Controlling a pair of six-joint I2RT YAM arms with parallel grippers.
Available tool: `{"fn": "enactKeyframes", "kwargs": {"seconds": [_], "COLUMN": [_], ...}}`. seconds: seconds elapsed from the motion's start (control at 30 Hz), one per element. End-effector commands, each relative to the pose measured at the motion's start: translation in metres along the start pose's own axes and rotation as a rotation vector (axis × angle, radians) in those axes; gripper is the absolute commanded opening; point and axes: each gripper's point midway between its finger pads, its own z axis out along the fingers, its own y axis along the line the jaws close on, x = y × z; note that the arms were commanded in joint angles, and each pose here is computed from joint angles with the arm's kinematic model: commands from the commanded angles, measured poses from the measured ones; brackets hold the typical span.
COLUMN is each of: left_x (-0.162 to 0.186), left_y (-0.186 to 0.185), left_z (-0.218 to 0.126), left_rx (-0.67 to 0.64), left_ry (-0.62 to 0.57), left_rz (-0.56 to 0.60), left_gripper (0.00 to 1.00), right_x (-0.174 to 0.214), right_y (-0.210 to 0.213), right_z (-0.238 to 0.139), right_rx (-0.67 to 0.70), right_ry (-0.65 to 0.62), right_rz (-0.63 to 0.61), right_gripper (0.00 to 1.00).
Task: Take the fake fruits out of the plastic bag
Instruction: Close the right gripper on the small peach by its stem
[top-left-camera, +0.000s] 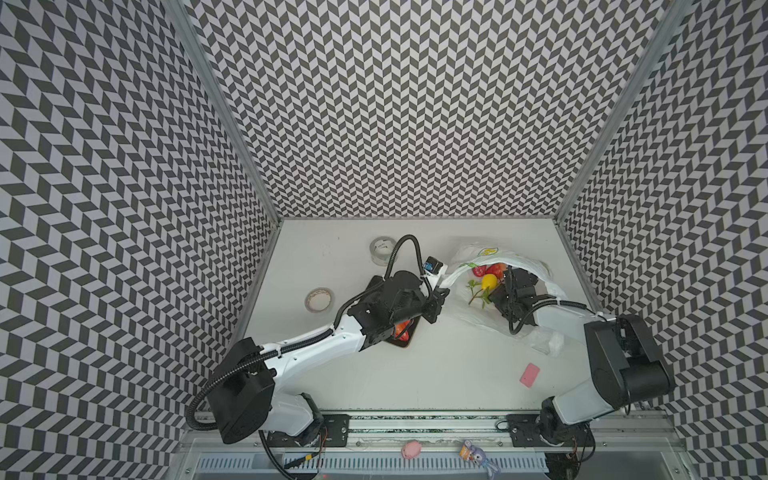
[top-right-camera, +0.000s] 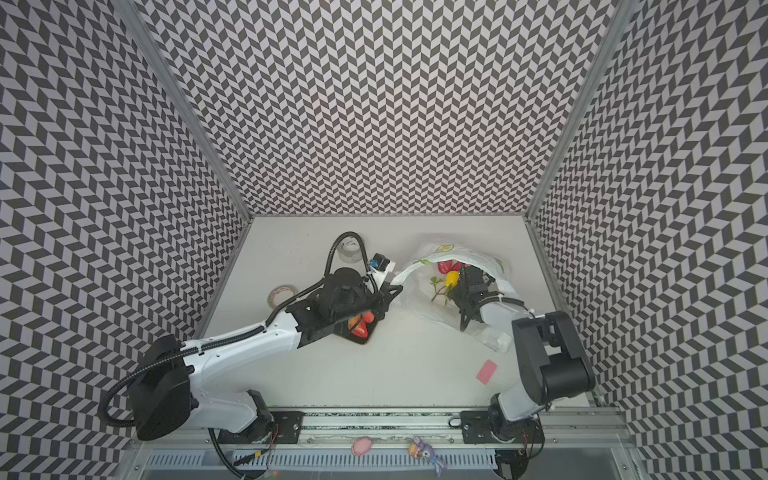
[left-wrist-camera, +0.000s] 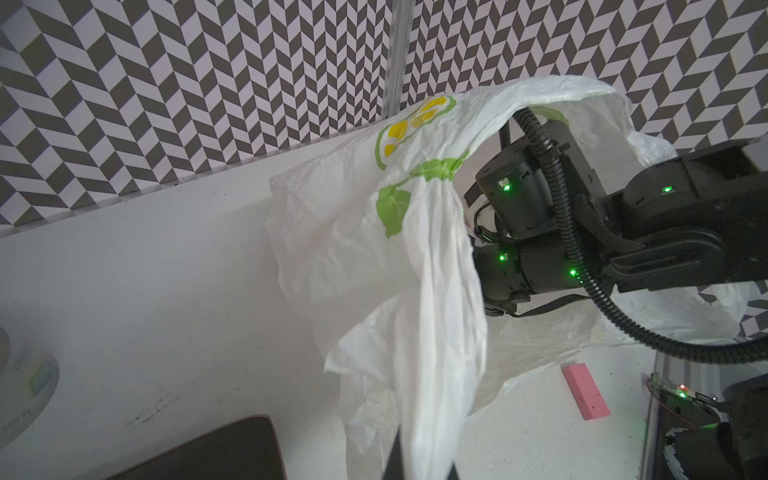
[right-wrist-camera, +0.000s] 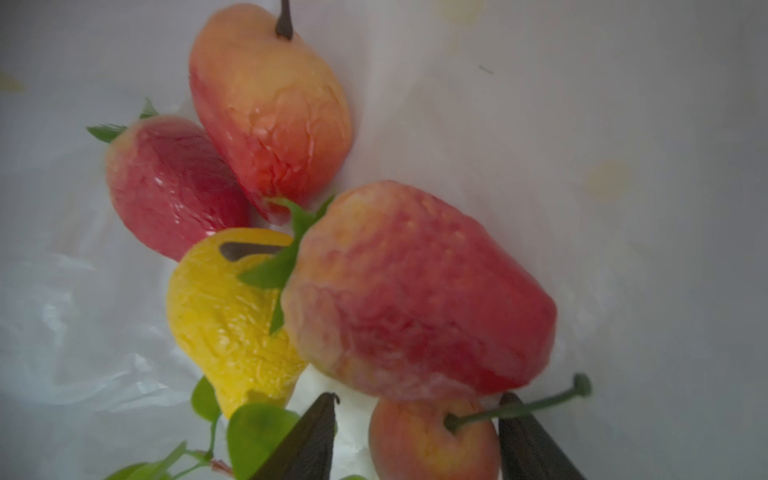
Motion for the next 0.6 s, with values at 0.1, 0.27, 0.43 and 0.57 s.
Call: {"fn": "enactKeyframes", "kwargs": {"seconds": [0.1,0.27,0.43,0.57], "left_x": [-0.014,-0.014,-0.015,-0.018], "left_y": [-0.002,-0.002,0.001,0.005], "left_z": [-0.002,-0.001,0.003,0.007], "left_rx": [-0.004,-0.009,-0.024,-0.047], "left_ry": [-0.033,-0.033,-0.033,-0.035], "left_rz": [0.014,0.015,0.01,0.006], "left_gripper": [0.0,0.0,0.0,0.0], "right_x": [-0.009,-0.013,-0.012,0.001], "right_y": [0.006,0.007,0.009,0.014], "right_z": [0.002,-0.012,-0.035,-0.047], "right_rx": [-0.013,-0.022,-0.064,-0.135], "right_ry": [-0.027,-0.042,-0.048,-0.01], "right_rz": [0.015,-0.021,-0.093,-0.236], "right_gripper": [0.46,0.35,0.33,0.32]}}
